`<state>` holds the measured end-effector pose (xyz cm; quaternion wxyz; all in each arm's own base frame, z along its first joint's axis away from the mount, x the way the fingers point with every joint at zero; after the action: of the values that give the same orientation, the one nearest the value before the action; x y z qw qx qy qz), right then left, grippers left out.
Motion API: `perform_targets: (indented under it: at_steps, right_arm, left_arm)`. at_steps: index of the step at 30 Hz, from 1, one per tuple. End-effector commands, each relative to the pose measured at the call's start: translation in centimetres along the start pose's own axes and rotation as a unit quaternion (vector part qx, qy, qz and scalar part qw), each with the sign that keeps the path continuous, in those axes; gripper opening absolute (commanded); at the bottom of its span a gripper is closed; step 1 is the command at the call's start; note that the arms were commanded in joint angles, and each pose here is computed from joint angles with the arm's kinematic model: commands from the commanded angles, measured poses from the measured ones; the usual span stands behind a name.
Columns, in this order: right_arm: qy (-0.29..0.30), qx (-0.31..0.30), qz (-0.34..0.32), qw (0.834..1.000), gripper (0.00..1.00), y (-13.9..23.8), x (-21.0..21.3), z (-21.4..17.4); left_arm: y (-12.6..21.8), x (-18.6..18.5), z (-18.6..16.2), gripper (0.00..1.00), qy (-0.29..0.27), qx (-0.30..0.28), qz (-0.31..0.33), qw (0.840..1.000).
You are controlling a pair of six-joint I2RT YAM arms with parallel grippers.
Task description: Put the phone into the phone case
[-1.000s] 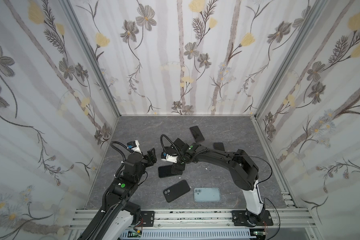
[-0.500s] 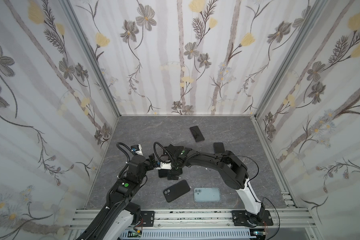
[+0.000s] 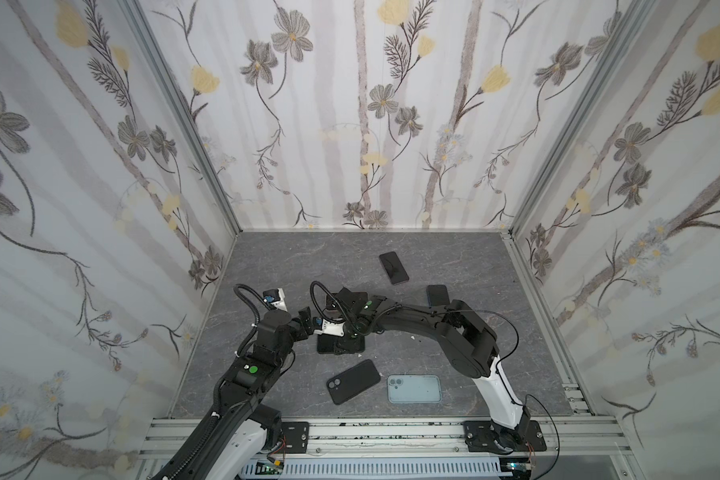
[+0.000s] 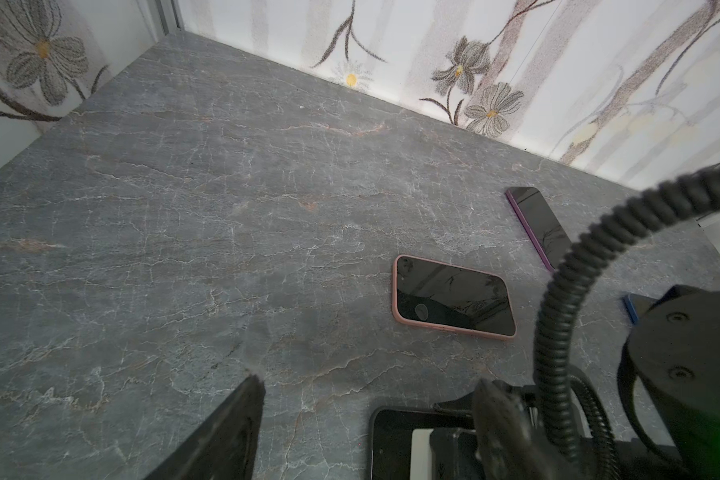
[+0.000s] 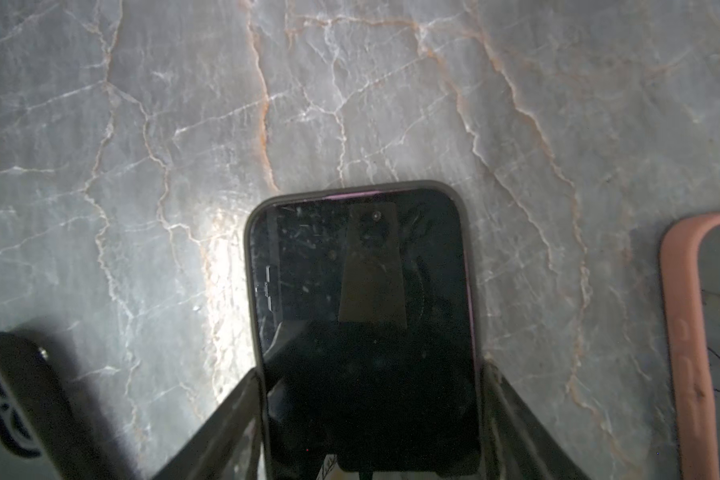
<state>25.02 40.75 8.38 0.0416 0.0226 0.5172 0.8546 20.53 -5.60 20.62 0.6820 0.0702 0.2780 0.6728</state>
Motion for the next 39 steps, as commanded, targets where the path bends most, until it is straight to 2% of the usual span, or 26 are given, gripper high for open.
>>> perform_targets:
  at_steps: [1,16,18,21,23,27,29,34,39]
  right_arm:
    - [-0.062,0.125,-0.058,0.989,0.61,-0.5,-0.8,-5.0]
    - [-0.035,0.105,-0.102,0.989,0.62,0.5,-5.1,-3.4]
    - [-0.029,0.108,-0.098,0.989,0.66,0.6,-5.1,-3.1]
    - [-0.023,0.100,-0.100,0.990,0.79,1.1,-4.9,-2.5]
    - [-0.020,0.087,-0.104,0.991,0.83,1.8,-4.7,-1.8]
    - [-0.010,0.036,-0.104,0.994,0.89,4.4,-4.2,0.6]
    - [-0.005,0.009,-0.105,0.994,1.00,6.0,-3.8,2.0]
    - [-0.018,-0.037,-0.132,0.990,1.00,10.2,-3.3,4.0]
    - [-0.060,-0.067,-0.172,0.981,1.00,14.5,-2.6,3.4]
  left_arm:
    - [0.0,-0.2,0.3,0.78,0.004,-0.009,-0.008,1.000]
    - [0.1,-0.1,0.4,0.77,0.007,-0.014,-0.004,1.000]
    - [0.1,-0.1,0.4,0.77,0.005,-0.012,-0.004,1.000]
    - [-0.1,-0.2,0.3,0.77,0.005,-0.008,-0.005,1.000]
    - [-0.1,-0.2,0.3,0.76,0.006,-0.006,-0.007,1.000]
    - [-0.3,-0.5,0.5,0.76,0.005,-0.003,-0.010,1.000]
    - [-0.3,-0.8,0.8,0.75,-0.005,0.001,-0.019,1.000]
    - [0.0,-2.0,2.6,0.74,-0.034,-0.004,-0.040,0.999]
    - [0.1,-3.5,4.6,0.69,-0.040,0.006,-0.061,0.997]
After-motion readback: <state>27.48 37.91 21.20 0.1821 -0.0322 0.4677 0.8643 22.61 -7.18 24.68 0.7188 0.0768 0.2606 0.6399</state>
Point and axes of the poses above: each gripper's point midway between its finger pads, its own y axis back along the fingers, its own x axis along the line the jaws close on, z = x × y, the point moved 8 cm from there along y, back along the fingers, and after that the axes turned 1 degree about -y, right-handed, at the moved point
